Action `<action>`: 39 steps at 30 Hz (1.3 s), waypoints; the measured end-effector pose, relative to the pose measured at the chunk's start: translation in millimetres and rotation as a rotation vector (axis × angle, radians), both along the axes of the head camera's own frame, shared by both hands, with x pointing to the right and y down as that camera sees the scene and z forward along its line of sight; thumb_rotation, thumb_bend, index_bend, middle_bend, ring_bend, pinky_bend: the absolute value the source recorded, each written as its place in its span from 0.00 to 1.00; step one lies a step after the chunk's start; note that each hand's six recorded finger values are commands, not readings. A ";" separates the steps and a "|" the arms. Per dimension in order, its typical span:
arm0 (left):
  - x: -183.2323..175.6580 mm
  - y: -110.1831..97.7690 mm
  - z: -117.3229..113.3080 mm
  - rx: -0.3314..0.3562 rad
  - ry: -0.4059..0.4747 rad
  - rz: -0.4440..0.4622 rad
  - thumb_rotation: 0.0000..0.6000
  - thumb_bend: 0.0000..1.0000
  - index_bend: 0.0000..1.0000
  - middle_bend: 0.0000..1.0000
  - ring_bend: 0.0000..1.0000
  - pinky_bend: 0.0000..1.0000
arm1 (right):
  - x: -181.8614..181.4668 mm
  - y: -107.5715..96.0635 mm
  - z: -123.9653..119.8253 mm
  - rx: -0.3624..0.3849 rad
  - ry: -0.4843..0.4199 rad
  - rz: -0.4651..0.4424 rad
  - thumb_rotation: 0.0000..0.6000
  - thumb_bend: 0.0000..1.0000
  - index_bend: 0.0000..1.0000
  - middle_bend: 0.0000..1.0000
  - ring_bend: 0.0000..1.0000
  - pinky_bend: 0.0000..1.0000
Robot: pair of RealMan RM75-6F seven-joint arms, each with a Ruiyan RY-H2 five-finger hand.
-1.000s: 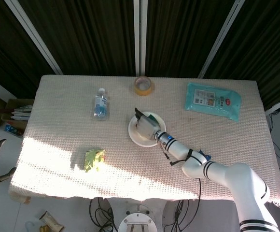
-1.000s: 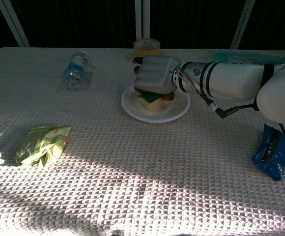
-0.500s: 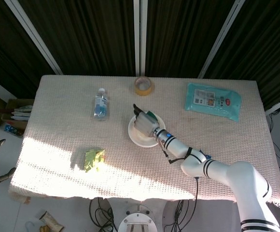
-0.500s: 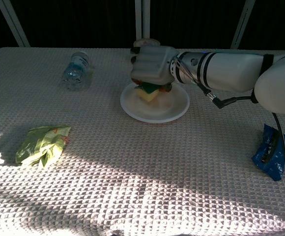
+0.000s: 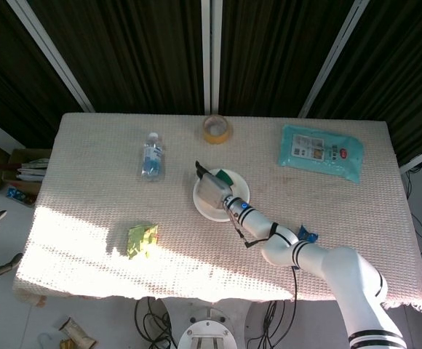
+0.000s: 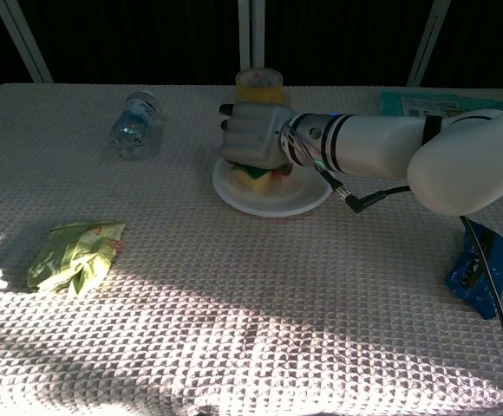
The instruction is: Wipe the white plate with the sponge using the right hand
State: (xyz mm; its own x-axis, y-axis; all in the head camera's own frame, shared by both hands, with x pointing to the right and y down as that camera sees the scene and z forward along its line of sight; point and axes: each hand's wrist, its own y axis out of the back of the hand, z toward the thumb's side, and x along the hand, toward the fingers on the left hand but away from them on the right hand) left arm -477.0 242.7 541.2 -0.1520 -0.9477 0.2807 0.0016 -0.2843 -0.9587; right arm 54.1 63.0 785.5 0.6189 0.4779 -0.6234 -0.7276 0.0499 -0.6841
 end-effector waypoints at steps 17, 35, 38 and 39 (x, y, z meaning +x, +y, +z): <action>2.9 -0.2 -3.0 0.015 0.002 0.010 1.00 0.01 0.18 0.12 0.11 0.16 | 37.9 5.1 -16.5 0.079 0.069 -0.130 1.00 0.27 0.55 0.39 0.15 0.00; 4.1 1.0 -4.6 0.028 0.005 0.017 1.00 0.01 0.18 0.12 0.11 0.16 | 54.2 -1.8 -24.7 0.128 0.054 -0.103 1.00 0.27 0.56 0.40 0.16 0.00; 4.0 1.0 -4.7 0.033 0.007 0.017 1.00 0.01 0.18 0.12 0.11 0.16 | 70.2 -5.3 -35.0 0.099 0.008 -0.021 1.00 0.26 0.55 0.40 0.16 0.00; 3.9 0.9 -4.5 0.033 0.007 0.018 1.00 0.01 0.18 0.12 0.11 0.16 | 77.7 -6.6 -38.1 0.090 -0.005 0.011 1.00 0.26 0.54 0.40 0.16 0.00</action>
State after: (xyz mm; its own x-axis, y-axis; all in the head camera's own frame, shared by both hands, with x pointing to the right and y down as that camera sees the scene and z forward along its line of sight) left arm -473.1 243.6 536.7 -0.1333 -0.9590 0.2500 -0.0005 -0.2522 -0.9677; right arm 131.8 56.4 747.4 0.6162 0.5384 -0.5748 -0.7252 0.1033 -0.6808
